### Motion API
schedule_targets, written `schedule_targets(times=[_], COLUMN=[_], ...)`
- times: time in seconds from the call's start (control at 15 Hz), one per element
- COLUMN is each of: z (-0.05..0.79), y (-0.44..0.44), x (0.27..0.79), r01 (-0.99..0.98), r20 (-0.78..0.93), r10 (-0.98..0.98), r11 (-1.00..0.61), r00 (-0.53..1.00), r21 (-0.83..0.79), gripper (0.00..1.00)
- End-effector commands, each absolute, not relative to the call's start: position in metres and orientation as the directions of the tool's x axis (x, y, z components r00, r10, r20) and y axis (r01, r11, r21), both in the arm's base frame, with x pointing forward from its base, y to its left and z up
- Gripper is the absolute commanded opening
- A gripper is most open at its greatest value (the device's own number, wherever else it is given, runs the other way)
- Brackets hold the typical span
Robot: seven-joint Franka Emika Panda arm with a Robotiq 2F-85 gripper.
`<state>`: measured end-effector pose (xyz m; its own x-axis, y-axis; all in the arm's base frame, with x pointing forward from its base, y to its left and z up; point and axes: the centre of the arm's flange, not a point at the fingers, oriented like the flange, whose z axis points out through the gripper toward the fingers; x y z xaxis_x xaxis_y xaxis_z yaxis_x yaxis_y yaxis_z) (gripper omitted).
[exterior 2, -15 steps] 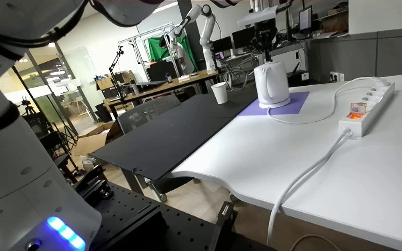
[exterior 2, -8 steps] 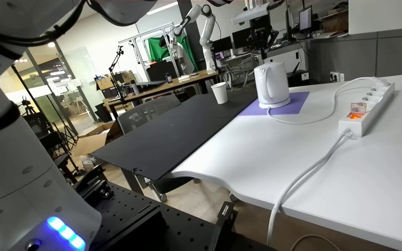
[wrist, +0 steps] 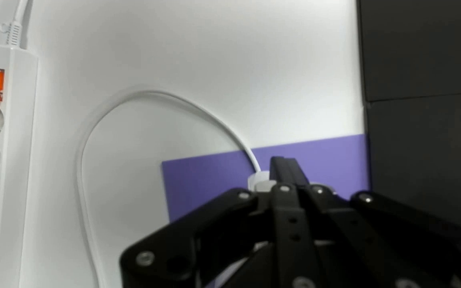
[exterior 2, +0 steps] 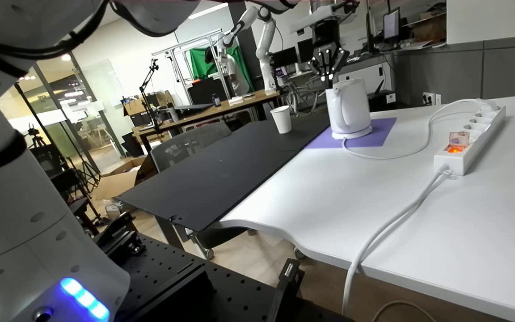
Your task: Turn on the white electric kettle
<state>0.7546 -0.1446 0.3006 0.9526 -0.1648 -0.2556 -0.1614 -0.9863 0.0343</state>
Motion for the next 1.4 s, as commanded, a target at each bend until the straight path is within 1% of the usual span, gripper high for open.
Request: schedule_targets(times=[0.0, 1.33], z=[0.304, 0.292], y=[-0.149, -0.162], x=[0.779, 0.787], r01=[-0.19, -0.196], r20=[-0.273, -0.136], r10=[-0.201, -0.193], r11=[-0.98, -0.981], r00=[0.941, 0.972], r21=[0.068, -0.008], gripper=[0.0, 0.0])
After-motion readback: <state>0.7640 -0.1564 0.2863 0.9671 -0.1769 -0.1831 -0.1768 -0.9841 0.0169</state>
